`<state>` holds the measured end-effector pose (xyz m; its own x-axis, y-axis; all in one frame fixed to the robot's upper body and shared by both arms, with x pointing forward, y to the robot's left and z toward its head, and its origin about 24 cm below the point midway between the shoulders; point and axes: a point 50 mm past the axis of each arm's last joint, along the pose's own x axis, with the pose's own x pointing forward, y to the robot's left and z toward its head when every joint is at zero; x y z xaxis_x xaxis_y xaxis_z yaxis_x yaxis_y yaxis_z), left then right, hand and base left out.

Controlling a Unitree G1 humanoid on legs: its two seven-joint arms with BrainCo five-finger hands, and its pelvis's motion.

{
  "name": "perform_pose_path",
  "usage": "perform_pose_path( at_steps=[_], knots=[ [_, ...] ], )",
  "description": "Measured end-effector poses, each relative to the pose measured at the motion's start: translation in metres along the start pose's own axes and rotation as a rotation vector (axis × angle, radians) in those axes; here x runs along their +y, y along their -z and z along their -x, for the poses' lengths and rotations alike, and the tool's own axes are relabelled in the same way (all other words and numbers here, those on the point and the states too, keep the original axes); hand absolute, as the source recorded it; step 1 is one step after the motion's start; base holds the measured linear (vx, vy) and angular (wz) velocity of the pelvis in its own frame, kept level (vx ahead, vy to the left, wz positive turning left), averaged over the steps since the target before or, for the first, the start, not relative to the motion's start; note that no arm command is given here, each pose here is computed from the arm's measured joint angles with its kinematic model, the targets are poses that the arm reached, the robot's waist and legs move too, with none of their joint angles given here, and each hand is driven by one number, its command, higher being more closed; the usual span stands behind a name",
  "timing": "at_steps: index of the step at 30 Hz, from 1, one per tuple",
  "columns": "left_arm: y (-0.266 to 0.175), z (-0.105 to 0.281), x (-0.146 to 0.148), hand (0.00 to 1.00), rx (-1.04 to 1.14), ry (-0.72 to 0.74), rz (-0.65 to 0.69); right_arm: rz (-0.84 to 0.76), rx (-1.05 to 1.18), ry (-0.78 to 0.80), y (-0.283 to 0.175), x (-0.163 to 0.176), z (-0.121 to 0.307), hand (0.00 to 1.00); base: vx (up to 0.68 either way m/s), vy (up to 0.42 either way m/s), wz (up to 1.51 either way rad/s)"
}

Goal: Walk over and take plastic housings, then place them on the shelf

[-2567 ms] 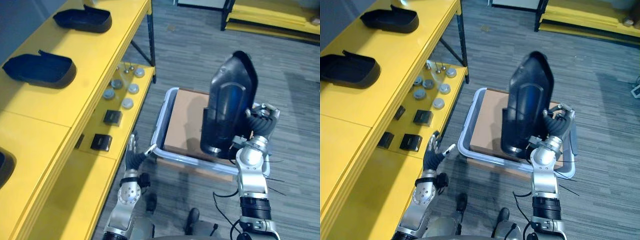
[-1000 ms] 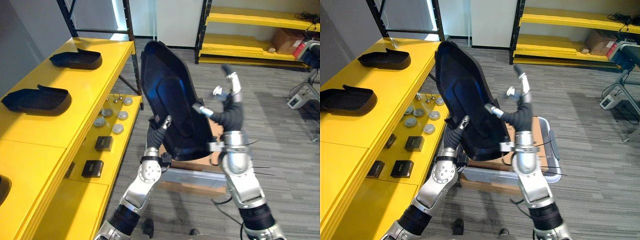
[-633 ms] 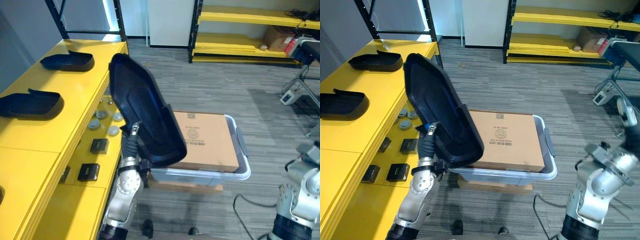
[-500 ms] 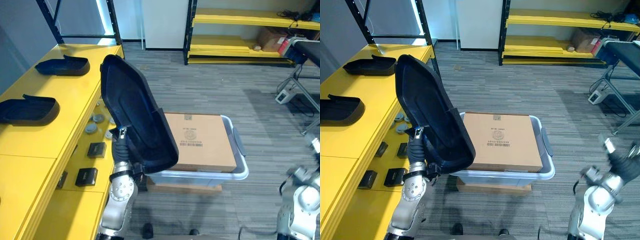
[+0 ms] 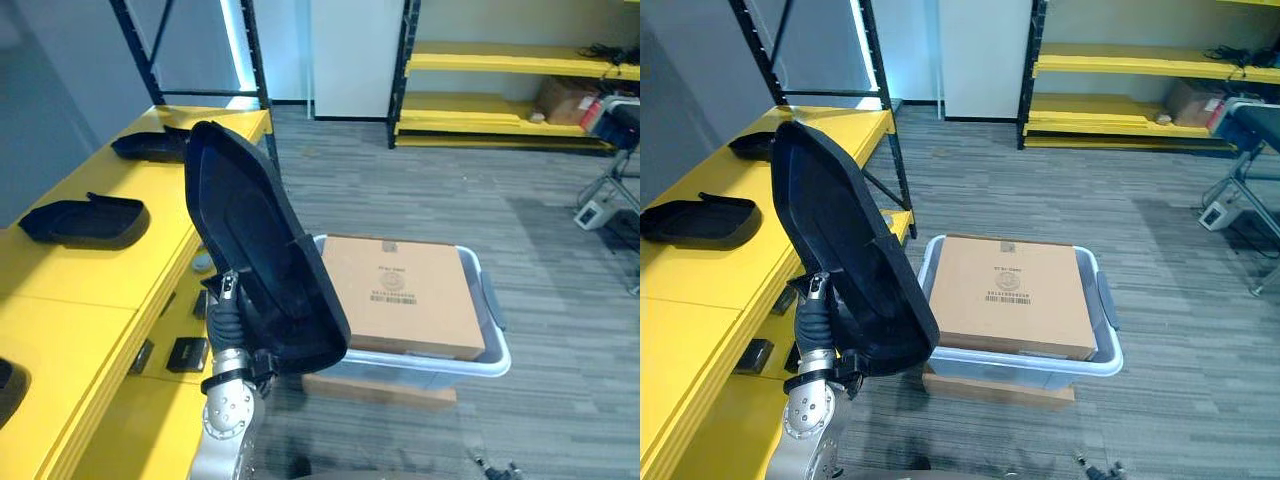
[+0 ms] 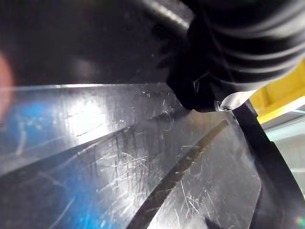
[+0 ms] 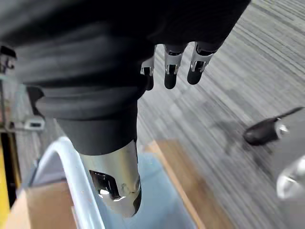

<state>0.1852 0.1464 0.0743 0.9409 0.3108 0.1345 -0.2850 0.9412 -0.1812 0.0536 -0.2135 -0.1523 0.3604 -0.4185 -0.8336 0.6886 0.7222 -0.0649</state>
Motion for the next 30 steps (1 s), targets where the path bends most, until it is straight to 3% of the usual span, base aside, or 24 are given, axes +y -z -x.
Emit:
perform_pose_path(
  at_steps=[9,17,30],
  knots=[
    [-0.01,0.0,-0.016,1.0,-0.048,0.053,0.072,0.133,-0.003,-0.08,-0.003,0.018,-0.002,0.0,0.05,0.041,1.34],
    [-0.009,-0.016,-0.04,1.0,-0.079,0.157,0.095,0.197,-0.047,-0.179,-0.027,0.061,-0.009,0.0,0.14,0.177,0.86],
    [0.013,-0.014,-0.036,1.0,-0.001,0.139,0.037,0.296,-0.061,-0.217,-0.02,0.059,-0.005,0.0,0.23,-0.005,0.99]
  ],
)
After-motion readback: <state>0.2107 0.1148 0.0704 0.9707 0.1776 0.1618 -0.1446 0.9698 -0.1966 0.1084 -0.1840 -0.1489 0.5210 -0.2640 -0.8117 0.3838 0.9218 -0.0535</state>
